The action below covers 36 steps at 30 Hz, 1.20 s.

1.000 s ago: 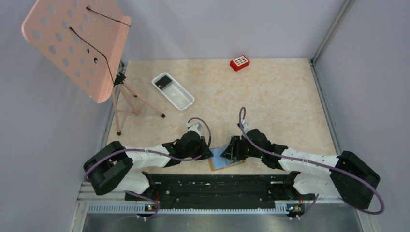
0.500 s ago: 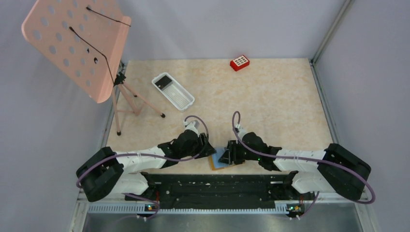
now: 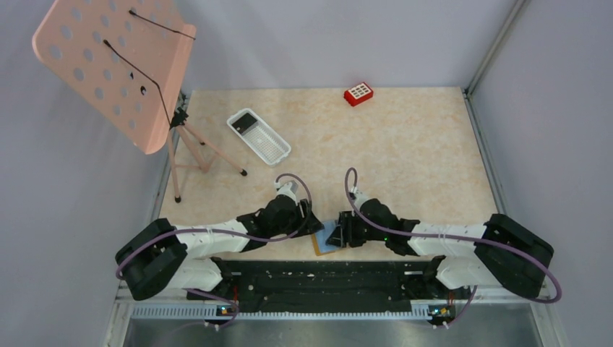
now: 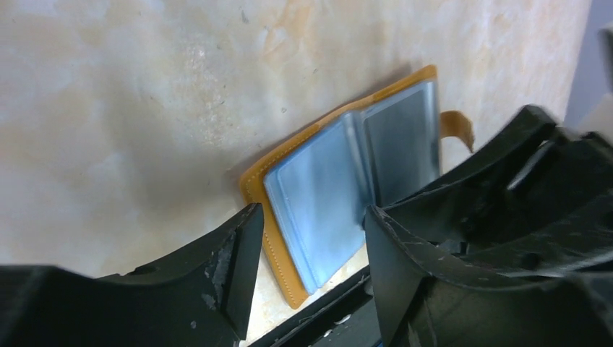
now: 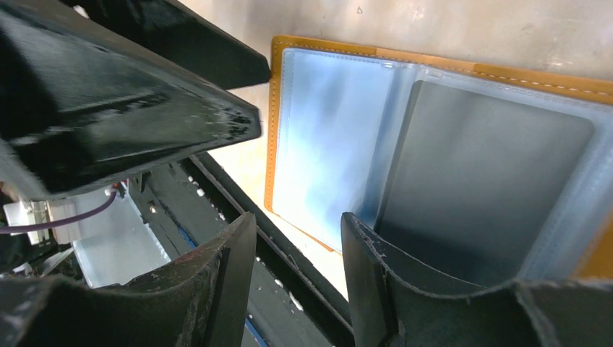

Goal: Take the credit cards out of the card holder
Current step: Remove the credit card from the card holder.

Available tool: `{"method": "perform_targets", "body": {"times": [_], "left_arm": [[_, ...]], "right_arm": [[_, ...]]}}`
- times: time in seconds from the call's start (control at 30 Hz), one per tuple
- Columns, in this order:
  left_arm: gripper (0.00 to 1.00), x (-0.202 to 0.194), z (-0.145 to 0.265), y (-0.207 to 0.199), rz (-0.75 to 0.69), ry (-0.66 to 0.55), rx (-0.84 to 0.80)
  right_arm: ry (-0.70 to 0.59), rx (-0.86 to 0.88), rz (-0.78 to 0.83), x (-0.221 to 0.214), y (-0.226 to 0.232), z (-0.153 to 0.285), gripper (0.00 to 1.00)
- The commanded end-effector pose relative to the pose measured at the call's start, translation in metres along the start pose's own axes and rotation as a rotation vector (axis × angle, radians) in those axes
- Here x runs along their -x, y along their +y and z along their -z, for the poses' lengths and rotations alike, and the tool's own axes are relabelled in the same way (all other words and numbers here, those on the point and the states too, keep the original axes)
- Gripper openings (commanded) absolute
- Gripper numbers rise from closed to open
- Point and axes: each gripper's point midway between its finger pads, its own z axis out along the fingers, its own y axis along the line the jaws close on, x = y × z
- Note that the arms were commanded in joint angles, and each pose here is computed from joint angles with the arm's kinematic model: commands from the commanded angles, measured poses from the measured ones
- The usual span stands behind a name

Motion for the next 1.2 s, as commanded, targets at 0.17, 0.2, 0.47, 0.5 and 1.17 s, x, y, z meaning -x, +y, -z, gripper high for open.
{"method": "perform_targets", "body": {"times": [0.17,0.2,0.47,0.5,1.17], "left_arm": [[0.48,-0.006,-0.01,0.0,-0.028,0.032,-0.001],[0.47,-0.006,-0.011,0.0,-0.029,0.033,-0.002],[0.39,-0.009,-0.013,0.002,-0.034,0.051,0.003],[0.38,-0.01,-0.013,0.002,-0.034,0.052,0.004],[0.36,-0.006,-0.013,-0.001,-0.031,0.044,0.004]], "right_arm": [[-0.173,-0.142,0.065,0.046,0.0,0.034,0.5],[-0.174,-0.154,0.062,0.046,-0.004,0.035,0.5],[-0.181,-0.297,0.054,0.046,-0.04,0.041,0.5],[-0.181,-0.309,0.056,0.046,-0.043,0.041,0.5],[-0.178,-0.405,0.074,0.04,-0.07,0.039,0.53]]}}
